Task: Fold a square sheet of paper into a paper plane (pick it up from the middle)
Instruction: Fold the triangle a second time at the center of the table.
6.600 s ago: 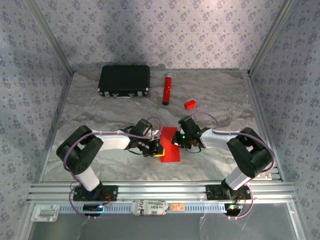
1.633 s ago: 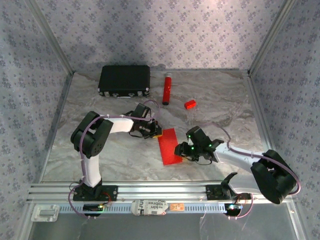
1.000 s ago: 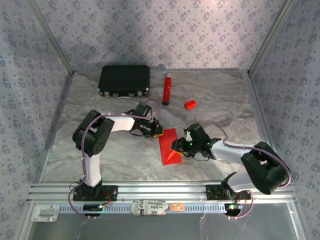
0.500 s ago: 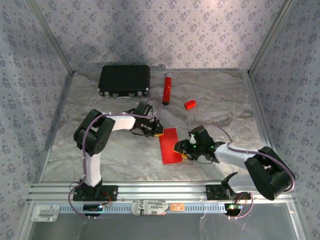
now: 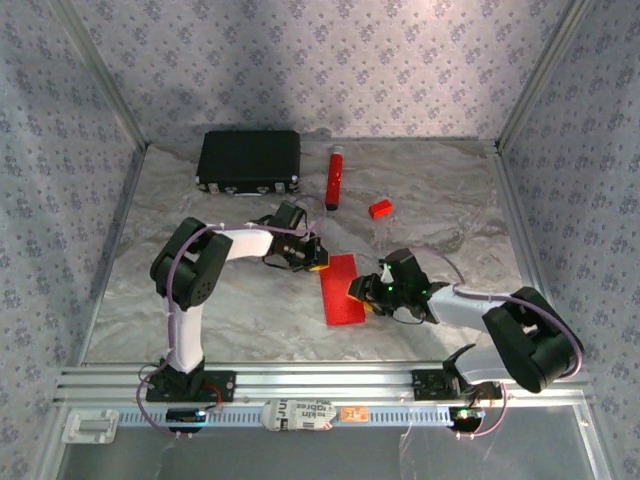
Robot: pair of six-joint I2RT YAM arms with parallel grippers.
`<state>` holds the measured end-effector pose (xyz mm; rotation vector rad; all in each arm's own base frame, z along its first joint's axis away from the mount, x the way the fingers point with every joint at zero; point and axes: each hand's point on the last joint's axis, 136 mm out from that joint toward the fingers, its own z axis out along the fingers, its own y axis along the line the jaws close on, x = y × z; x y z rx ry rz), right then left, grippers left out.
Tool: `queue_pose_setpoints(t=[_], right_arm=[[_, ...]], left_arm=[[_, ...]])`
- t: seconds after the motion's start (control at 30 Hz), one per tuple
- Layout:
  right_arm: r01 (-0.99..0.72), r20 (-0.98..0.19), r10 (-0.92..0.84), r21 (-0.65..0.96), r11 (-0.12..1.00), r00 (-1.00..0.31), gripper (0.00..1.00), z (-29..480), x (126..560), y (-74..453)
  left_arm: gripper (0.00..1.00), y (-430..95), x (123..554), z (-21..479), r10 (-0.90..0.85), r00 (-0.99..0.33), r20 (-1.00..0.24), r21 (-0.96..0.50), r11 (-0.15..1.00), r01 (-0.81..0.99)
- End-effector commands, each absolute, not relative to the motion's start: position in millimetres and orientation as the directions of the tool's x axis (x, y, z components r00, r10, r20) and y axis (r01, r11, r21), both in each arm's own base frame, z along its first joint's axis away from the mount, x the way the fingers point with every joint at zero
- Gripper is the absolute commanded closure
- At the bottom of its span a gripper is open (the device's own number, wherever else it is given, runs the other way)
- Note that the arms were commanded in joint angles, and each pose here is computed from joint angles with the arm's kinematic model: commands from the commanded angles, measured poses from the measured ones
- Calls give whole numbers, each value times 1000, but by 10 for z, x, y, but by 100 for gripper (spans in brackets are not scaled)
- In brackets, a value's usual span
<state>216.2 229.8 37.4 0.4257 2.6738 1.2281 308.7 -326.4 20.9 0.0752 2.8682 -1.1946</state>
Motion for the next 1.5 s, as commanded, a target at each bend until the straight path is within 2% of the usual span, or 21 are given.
queue_pose_setpoints(t=[0.0, 0.57, 0.73, 0.8, 0.9, 1.03, 1.1, 1.23, 1.47], right_arm=[[184, -24, 324, 782, 595, -946, 52, 425, 2193, 2338], [161, -28, 307, 805, 572, -951, 69, 373, 2339, 2324], [151, -31, 299, 810, 566, -954, 83, 365, 2355, 2307], [145, -32, 290, 811, 566, -957, 94, 363, 2354, 2322], [154, -27, 296, 806, 571, -955, 94, 336, 2374, 2311], [161, -32, 322, 818, 552, -946, 95, 371, 2466, 2355], [164, -43, 346, 822, 546, -937, 96, 397, 2534, 2383], [189, -59, 413, 825, 533, -909, 97, 434, 2692, 2408], [222, -51, 465, 829, 513, -884, 94, 447, 2784, 2404]], left_arm=[[90, -3213, 3125, 53, 34, -999, -42, -676, 735, 53], [90, -3272, 3163, 67, 92, -994, -55, -684, 722, 104], [87, -3296, 3192, 123, 91, -994, -65, -697, 709, 111], [83, -3316, 3199, 173, 93, -993, -70, -704, 700, 116], [75, -3346, 3217, 350, 103, -990, -95, -720, 680, 140], [51, -3295, 3252, 723, 85, -980, -179, -714, 674, 189], [43, -3239, 3277, 887, 67, -973, -220, -704, 679, 206], [35, -3136, 3228, 1106, 60, -961, -270, -686, 688, 236], [35, -2949, 3040, 1176, 34, -952, -305, -671, 702, 240]])
